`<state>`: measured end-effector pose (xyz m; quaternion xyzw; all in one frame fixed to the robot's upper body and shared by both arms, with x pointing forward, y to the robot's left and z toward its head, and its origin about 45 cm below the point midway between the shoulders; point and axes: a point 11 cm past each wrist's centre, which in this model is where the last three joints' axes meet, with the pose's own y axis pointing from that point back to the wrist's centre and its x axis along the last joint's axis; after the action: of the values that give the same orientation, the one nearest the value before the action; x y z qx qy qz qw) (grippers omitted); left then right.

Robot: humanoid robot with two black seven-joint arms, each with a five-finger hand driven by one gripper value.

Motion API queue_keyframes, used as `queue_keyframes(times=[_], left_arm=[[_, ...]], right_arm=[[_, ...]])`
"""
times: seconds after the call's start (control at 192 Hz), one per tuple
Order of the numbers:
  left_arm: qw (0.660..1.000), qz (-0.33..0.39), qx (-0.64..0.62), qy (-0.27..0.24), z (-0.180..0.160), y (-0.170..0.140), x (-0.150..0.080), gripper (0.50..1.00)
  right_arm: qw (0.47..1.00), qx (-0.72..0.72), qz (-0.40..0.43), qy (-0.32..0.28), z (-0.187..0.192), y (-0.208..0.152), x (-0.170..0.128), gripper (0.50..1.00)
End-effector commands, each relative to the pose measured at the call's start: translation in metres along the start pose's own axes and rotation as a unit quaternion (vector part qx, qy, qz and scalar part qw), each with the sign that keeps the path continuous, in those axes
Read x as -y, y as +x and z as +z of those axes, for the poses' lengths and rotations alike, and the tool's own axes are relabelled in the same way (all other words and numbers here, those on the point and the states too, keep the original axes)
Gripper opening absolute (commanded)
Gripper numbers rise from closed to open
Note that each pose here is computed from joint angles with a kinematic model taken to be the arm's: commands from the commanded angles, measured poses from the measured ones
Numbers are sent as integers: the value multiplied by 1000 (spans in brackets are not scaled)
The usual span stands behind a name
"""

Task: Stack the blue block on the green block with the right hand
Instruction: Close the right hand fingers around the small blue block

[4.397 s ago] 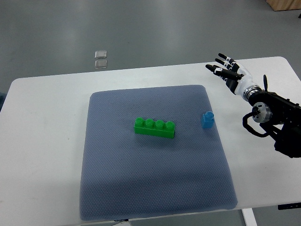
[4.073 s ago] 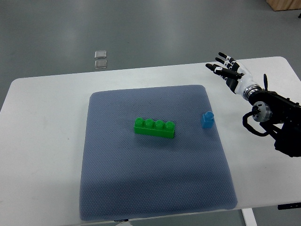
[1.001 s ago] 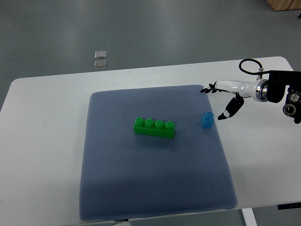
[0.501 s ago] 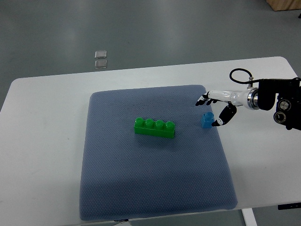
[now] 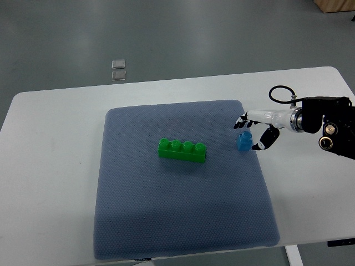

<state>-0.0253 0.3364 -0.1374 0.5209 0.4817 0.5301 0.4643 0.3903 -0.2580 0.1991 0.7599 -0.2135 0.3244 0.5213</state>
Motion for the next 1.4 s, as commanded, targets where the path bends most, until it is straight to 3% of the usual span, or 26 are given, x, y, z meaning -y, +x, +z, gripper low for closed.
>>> queue_keyframes(times=[0.0,0.954,1.393], left_arm=[[1000,0,0,0,0,0,0,1000],[1000,0,0,-1,0,0,0,1000],[1000,0,0,0,0,0,0,1000]], right_arm=[[1000,-13,0,-10,6,-1,1,799],[999,-28,-6,-15,7,-8,5,715],[999,-36,-10,-14,6,-7,5,711]])
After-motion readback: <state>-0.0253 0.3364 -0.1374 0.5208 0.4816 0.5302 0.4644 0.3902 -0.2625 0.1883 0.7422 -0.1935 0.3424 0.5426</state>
